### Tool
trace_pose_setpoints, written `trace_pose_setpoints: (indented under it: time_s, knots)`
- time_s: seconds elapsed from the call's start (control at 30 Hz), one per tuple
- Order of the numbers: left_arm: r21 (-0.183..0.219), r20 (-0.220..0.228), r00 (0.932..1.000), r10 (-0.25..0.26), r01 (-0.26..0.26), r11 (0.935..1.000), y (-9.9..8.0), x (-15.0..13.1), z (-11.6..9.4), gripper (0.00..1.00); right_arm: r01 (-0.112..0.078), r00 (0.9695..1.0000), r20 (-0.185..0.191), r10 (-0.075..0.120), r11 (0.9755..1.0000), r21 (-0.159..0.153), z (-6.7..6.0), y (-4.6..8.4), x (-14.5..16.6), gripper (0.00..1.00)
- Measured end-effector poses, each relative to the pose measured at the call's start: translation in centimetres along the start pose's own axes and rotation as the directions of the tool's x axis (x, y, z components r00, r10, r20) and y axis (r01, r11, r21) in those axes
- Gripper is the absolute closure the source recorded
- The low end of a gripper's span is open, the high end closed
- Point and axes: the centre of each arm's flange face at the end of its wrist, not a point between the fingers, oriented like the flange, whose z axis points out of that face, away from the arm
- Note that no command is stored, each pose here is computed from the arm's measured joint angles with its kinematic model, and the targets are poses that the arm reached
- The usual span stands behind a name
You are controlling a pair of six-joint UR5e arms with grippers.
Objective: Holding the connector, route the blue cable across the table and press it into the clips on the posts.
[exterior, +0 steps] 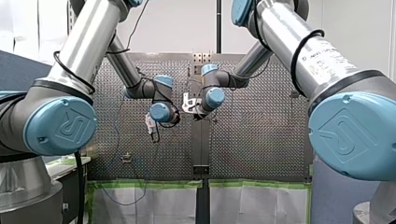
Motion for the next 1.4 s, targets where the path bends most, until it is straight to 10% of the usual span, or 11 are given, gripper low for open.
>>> trace_pose_setpoints:
  time_s: [0.37, 0.7, 1.4]
  knots:
    - [-0.005, -0.012, 0.9999, 0.003, -0.003, 1.0000, 0.3, 1.0, 1.1, 0.00, 0.000, 1.0000, 0.001, 0.000, 1.0000, 0.010, 0.0, -0.1, 0.0, 1.00]
    - [-0.014, -0.018, 0.9997, 0.015, -0.016, 0.9998, 0.4, 1.1, 1.0, 0.93, 0.005, 1.0000, 0.001, -0.005, 0.9999, 0.016, -0.1, -0.5, 0.0, 1.00]
    - [-0.014, -0.007, 0.9996, 0.026, -0.026, 0.9996, -0.7, -3.3, -0.6, 1.00, -0.031, 0.9979, -0.056, 0.032, 0.9993, 0.018, -2.8, -0.5, 5.5, 1.00]
